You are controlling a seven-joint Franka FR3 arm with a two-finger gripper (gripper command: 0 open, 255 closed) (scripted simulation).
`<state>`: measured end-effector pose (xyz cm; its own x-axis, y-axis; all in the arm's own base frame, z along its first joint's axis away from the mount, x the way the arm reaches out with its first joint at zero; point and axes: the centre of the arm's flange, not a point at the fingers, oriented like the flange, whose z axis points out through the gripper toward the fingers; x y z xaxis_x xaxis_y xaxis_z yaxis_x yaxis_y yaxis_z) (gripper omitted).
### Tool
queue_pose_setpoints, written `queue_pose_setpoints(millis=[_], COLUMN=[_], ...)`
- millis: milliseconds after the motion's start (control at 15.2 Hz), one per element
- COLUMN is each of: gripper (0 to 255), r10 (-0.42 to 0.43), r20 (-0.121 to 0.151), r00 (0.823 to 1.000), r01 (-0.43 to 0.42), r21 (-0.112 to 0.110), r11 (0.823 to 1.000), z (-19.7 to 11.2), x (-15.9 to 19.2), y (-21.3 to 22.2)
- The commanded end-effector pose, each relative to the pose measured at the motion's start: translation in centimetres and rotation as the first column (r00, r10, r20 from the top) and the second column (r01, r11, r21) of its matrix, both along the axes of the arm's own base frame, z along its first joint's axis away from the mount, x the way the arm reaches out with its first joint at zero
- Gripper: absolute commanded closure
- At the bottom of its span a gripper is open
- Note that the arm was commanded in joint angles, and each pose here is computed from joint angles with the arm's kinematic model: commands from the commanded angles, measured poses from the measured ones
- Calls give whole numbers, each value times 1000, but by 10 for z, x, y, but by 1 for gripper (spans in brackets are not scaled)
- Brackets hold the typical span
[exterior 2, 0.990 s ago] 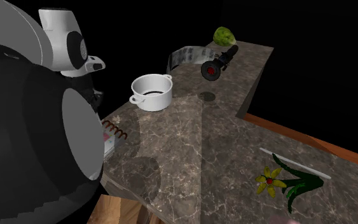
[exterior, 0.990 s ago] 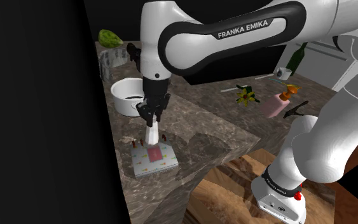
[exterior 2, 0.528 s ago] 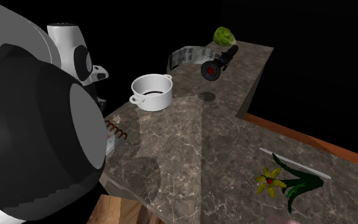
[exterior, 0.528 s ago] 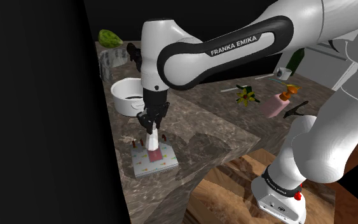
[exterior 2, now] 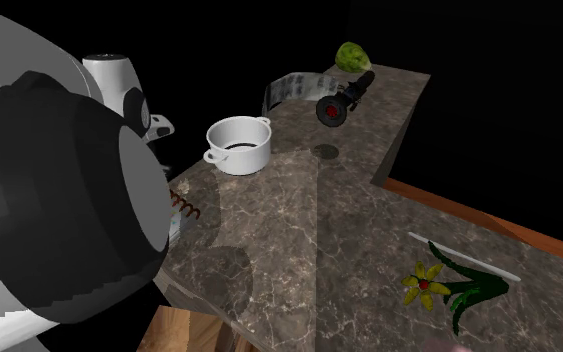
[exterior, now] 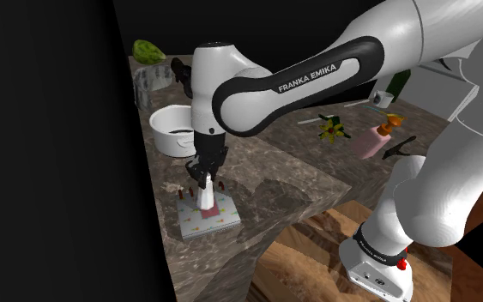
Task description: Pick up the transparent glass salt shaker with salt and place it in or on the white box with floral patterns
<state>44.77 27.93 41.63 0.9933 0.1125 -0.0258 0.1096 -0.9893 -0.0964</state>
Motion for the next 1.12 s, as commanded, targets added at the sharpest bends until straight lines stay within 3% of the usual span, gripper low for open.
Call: queue_pose_setpoints(millis=[0, 198, 264, 594, 858, 1056], gripper=[255, 255, 0, 0, 0, 0], r10=[0, 0, 0, 0, 0, 0], r20=[0, 0, 0, 0, 0, 0], r00=[1000, 1000, 1000, 1000, 1000, 1000], r01=[0, 0, 0, 0, 0, 0], r21=[0, 0, 0, 0, 0, 0], r11=[1000, 1000, 1000, 1000, 1000, 1000], z=[-1, -1, -1, -1, 49, 49], x=[0, 0, 0, 0, 2, 2], y=[0, 0, 0, 0, -5, -5])
